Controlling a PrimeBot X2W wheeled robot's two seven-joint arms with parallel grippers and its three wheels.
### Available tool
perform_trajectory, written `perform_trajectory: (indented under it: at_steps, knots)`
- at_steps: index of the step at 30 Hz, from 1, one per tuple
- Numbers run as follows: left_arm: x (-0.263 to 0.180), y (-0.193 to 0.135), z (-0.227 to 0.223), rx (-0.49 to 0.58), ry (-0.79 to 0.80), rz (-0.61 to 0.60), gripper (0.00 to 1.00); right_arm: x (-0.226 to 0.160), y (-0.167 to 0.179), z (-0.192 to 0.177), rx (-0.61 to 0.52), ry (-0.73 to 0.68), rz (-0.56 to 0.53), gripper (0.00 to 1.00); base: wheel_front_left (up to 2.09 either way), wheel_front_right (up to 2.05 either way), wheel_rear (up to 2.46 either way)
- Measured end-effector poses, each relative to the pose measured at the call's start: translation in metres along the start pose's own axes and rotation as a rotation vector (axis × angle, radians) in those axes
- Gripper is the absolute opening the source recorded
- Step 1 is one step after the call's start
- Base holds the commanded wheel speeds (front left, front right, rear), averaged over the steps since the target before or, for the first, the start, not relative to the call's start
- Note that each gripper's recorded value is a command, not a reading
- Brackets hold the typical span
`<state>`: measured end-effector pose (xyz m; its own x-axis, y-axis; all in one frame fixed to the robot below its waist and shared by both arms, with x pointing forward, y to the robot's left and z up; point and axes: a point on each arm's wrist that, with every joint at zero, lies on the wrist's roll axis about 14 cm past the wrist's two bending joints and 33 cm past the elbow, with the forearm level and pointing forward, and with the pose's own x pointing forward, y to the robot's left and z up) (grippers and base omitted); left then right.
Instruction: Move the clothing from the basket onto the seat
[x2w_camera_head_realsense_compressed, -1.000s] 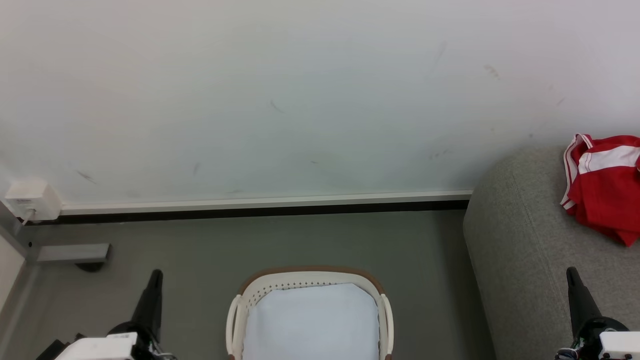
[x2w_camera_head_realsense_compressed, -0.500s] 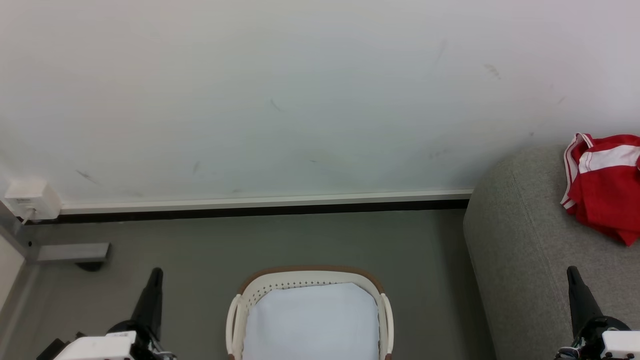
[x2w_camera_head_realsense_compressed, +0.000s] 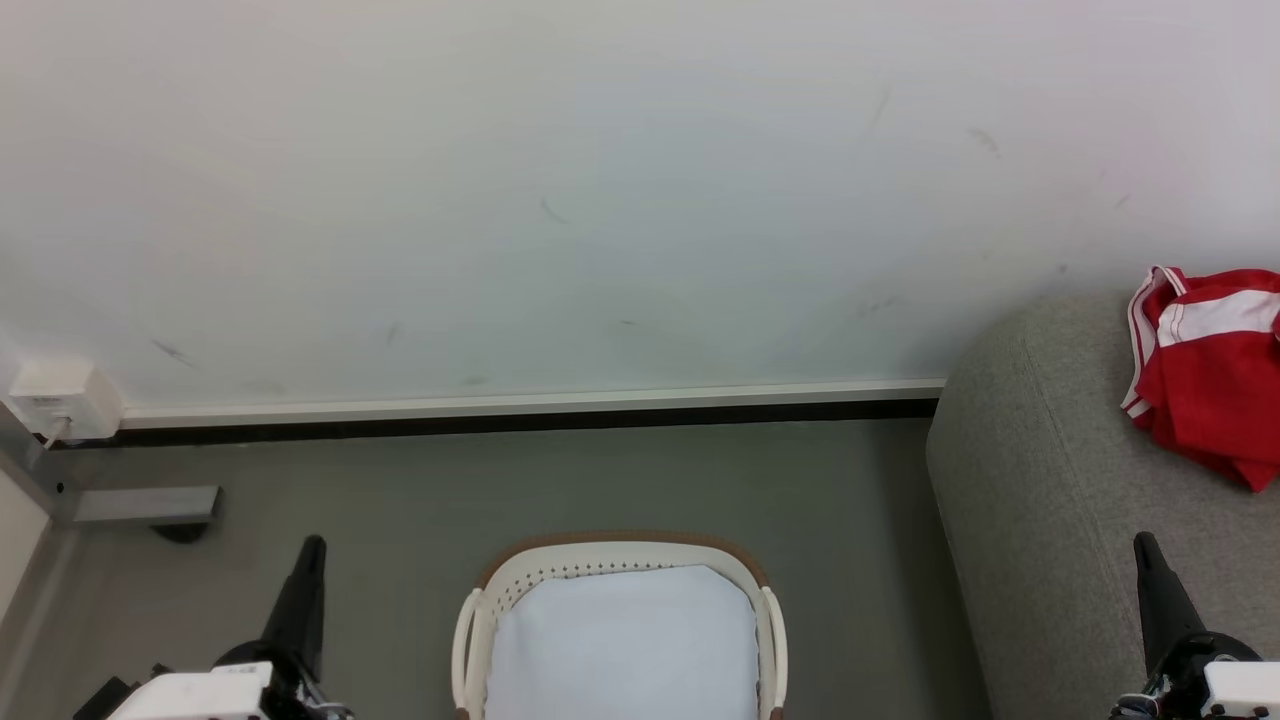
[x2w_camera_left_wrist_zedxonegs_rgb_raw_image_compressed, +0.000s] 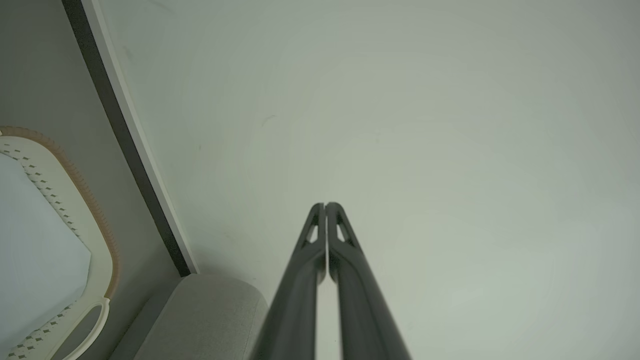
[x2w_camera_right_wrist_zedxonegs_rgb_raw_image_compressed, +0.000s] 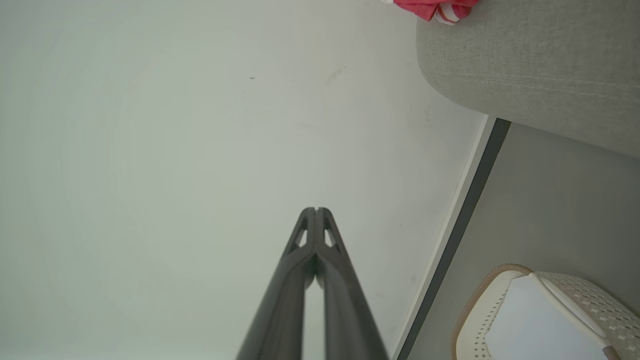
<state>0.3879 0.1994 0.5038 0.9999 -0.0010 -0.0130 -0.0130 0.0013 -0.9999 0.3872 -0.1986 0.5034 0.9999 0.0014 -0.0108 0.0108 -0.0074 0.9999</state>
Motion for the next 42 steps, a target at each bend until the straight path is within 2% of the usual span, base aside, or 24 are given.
perform_trajectory:
  at_steps: [42]
  knots:
    - [0.0, 0.0, 0.0, 0.0, 0.0, 0.0, 0.0, 0.0, 0.0, -0.0001, 0.0, 0.0, 0.0, 0.0, 0.0, 0.0, 0.0]
